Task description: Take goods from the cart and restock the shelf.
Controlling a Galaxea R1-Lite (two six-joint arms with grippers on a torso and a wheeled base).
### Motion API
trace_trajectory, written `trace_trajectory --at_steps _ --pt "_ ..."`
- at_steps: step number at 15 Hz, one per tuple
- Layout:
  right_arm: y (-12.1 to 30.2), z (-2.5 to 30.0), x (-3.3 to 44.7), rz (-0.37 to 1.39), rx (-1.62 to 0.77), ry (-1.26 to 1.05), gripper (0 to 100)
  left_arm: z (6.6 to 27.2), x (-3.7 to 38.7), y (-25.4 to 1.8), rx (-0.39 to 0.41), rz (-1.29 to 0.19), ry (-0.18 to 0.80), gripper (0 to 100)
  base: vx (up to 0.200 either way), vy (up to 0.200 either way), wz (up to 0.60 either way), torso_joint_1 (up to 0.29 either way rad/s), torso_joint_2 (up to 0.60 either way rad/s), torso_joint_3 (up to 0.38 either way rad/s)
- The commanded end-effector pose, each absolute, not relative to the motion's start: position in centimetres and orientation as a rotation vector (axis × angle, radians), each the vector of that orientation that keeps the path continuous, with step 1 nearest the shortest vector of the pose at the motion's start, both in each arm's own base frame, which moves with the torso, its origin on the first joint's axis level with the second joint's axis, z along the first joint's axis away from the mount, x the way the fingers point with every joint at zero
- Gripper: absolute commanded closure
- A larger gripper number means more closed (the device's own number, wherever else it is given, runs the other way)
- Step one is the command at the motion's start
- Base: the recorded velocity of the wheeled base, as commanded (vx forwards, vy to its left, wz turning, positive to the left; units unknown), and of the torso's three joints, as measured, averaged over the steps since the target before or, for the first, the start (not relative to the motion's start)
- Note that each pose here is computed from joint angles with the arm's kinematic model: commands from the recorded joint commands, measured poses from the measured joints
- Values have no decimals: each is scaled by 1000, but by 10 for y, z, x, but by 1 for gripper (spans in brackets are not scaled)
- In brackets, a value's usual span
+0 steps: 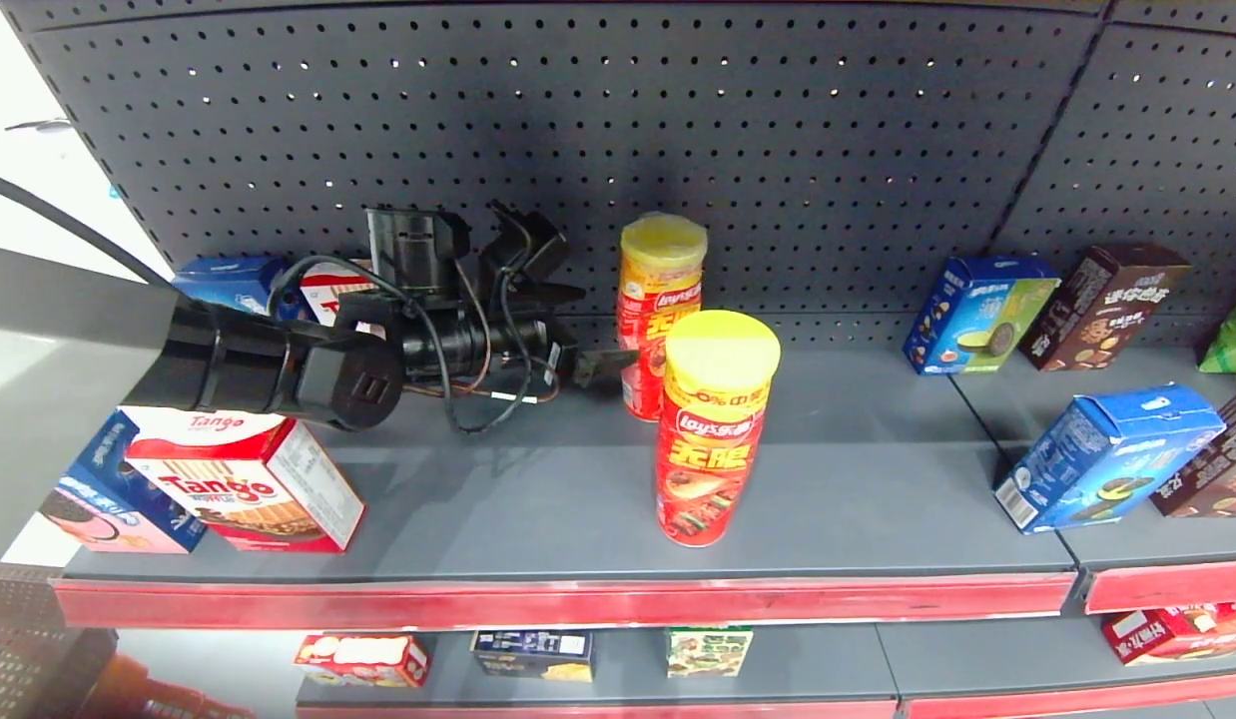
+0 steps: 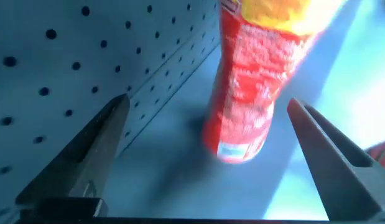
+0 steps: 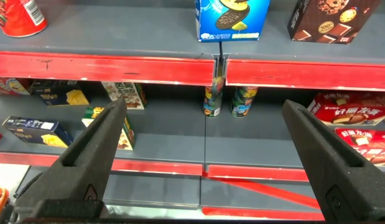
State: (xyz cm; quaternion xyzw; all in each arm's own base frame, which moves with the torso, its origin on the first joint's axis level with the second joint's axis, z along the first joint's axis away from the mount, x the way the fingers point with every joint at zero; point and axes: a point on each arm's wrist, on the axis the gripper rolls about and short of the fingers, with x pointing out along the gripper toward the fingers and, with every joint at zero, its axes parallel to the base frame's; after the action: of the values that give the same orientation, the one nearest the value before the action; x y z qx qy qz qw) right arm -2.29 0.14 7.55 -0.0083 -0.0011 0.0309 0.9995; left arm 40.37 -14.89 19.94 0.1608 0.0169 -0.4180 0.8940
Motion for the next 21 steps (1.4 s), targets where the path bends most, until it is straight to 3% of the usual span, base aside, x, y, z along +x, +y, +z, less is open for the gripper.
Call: trace_trajectory --at_steps 1,21 --pt "1 76 -23 63 -17 -2 0 206 398 -148 349 -832 23 0 0 0 0 0 0 0" --pt "1 75 -23 61 -17 -1 0 197 408 -137 400 -710 51 0 0 0 0 0 0 0"
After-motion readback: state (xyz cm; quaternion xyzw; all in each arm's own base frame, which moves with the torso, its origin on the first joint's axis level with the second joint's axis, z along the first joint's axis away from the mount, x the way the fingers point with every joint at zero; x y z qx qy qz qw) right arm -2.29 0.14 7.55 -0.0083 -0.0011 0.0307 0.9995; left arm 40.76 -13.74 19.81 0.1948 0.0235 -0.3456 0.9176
